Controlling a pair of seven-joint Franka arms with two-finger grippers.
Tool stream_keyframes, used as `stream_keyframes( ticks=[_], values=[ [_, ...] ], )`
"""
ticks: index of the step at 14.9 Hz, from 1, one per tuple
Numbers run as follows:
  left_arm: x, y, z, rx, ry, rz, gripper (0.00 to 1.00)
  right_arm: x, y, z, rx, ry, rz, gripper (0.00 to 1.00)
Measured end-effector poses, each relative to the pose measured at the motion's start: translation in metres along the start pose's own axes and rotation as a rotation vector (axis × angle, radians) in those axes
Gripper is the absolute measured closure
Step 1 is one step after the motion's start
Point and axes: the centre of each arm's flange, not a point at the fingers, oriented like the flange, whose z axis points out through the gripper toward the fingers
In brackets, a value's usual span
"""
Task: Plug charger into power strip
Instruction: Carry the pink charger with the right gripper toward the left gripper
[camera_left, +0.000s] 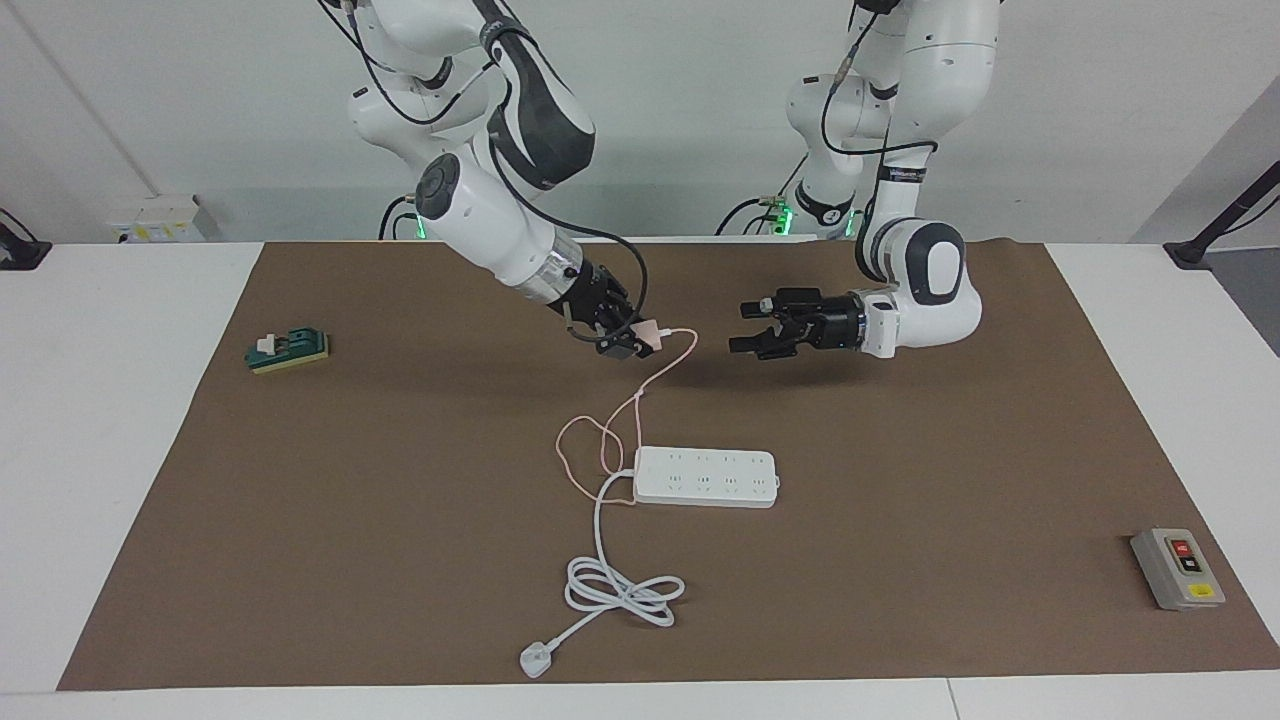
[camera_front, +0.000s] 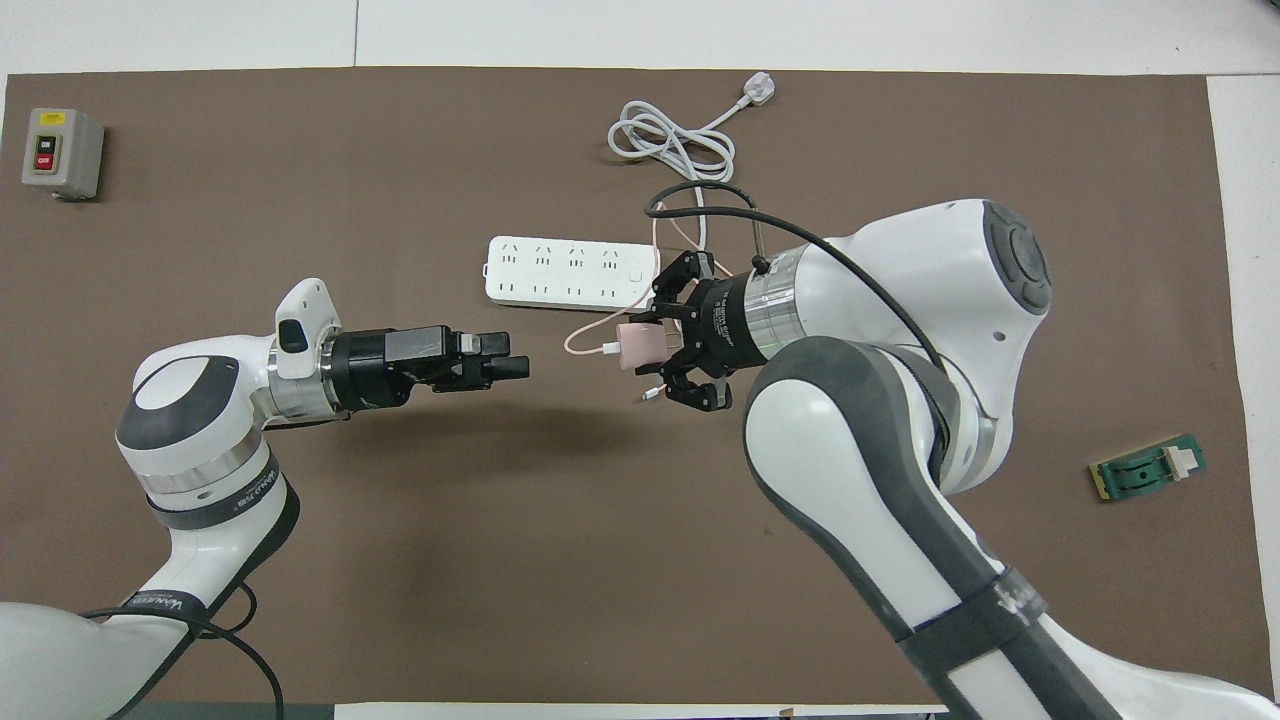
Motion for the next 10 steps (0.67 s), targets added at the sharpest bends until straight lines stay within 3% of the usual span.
stream_keyframes(
  ticks=[4, 10],
  values=[
    [-0.003, -0.001, 0.016, 0.000, -0.003, 0.002, 0.00, -0.010, -0.004, 0.016, 0.091, -0.058, 0.080, 0.53],
    [-0.006, -0.006, 0.034, 0.005, -0.003, 0.020, 0.00, -0.021, 0.002, 0.044, 0.091, -0.066, 0.082, 0.53]
  ],
)
